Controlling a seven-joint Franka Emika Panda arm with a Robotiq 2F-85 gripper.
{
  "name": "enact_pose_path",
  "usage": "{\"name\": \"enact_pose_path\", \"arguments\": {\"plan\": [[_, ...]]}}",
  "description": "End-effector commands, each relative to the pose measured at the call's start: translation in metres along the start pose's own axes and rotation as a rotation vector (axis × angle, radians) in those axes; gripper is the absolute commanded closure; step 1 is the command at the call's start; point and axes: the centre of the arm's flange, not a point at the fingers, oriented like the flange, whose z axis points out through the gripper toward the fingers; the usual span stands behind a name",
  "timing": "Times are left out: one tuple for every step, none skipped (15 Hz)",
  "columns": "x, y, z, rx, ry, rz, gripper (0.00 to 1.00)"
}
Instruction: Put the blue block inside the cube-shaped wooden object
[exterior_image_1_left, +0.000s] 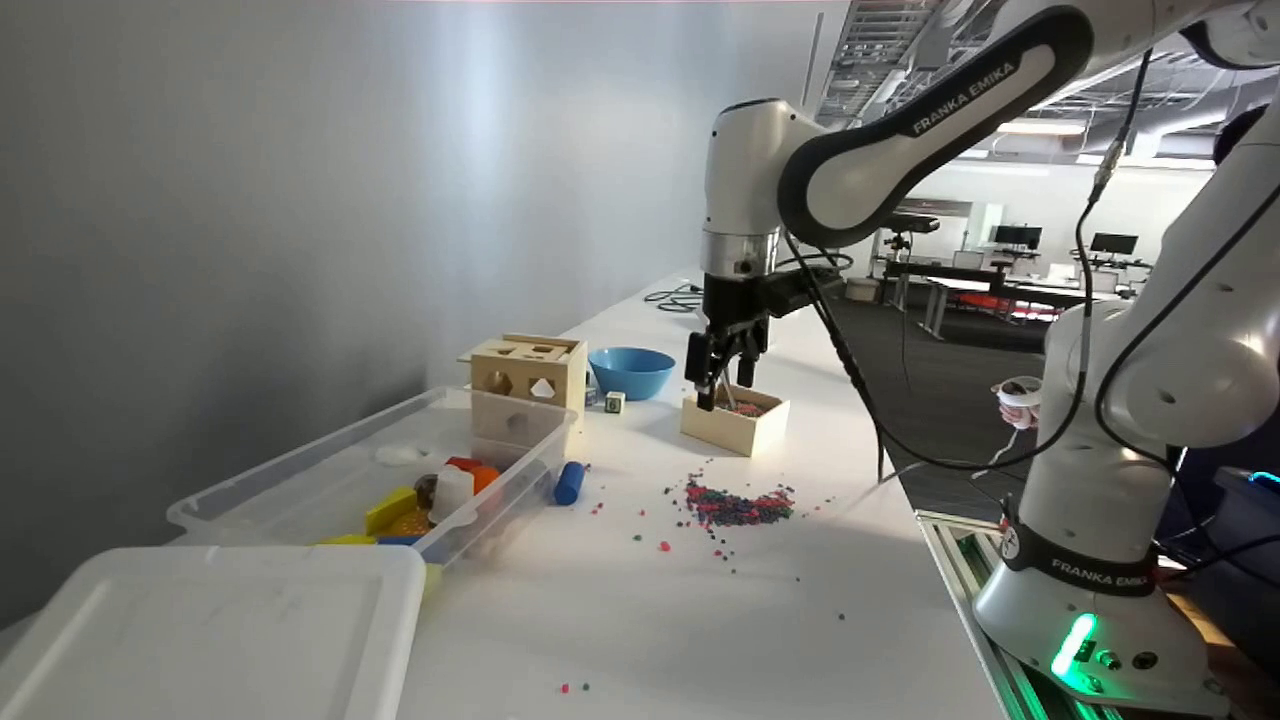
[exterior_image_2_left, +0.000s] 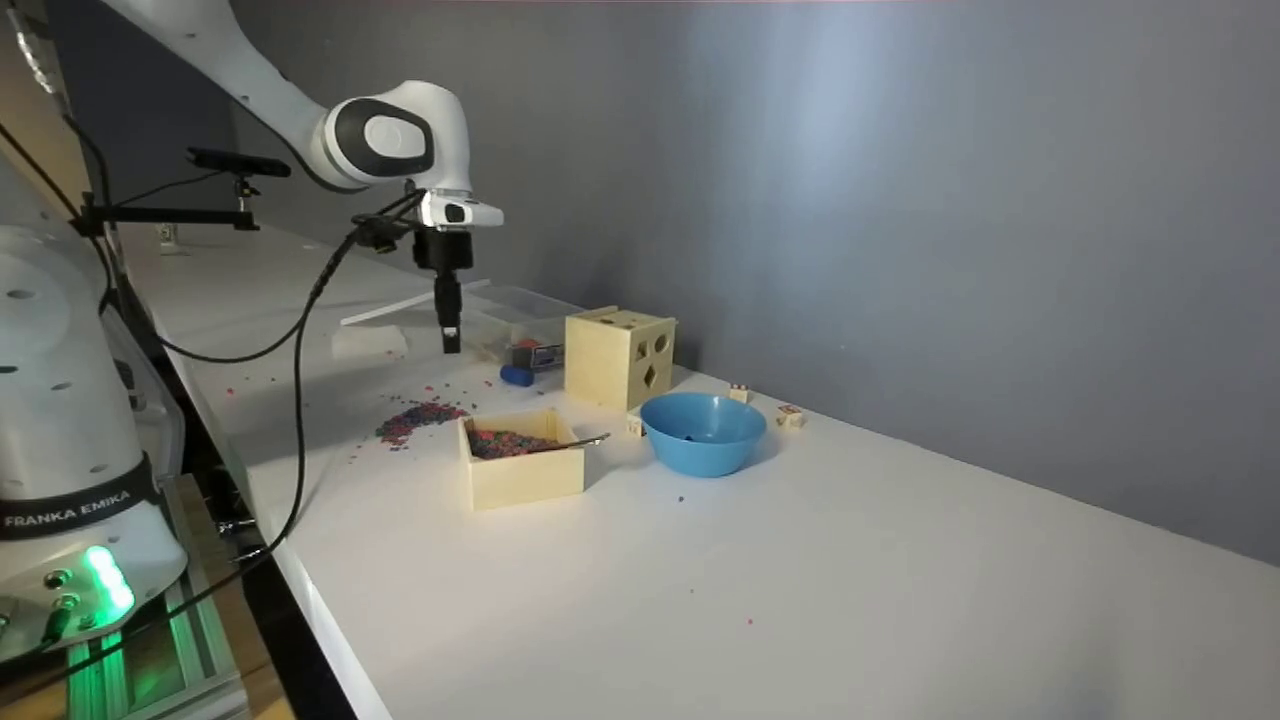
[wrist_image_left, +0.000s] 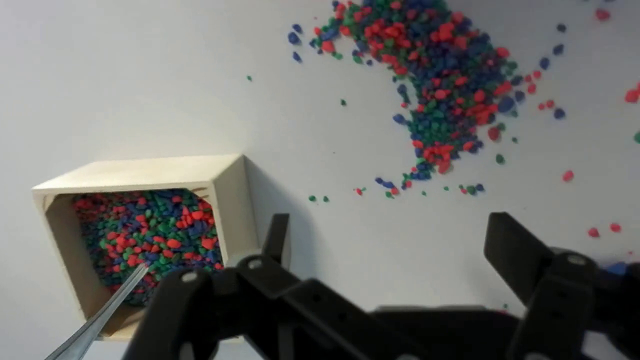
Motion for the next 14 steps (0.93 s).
{"name": "enact_pose_path", "arguments": {"plan": [[0.027, -0.014, 0.009, 0.051, 0.029, 0.190, 0.00], [0.031, -0.014, 0.008, 0.057, 0.045, 0.241, 0.00], [0.017, -0.007, 0.007, 0.034, 0.029, 0.147, 0.00], [0.021, -0.008, 0.007, 0.041, 0.035, 0.180, 0.00], [0.024, -0.009, 0.008, 0.043, 0.037, 0.198, 0.00], [0.025, -0.009, 0.008, 0.044, 0.038, 0.207, 0.00], [0.025, -0.009, 0.008, 0.045, 0.038, 0.211, 0.00], [0.026, -0.016, 0.014, 0.049, 0.064, 0.294, 0.00], [0.027, -0.023, 0.021, 0.066, 0.070, 0.377, 0.00], [0.027, -0.028, 0.025, 0.079, 0.066, 0.428, 0.00], [0.028, -0.033, 0.032, 0.093, 0.082, 0.480, 0.00], [0.028, -0.038, 0.039, 0.105, 0.087, 0.532, 0.00], [0.027, -0.044, 0.047, 0.117, 0.086, 0.586, 0.00], [0.025, -0.051, 0.056, 0.131, 0.089, 0.640, 0.00]]}}
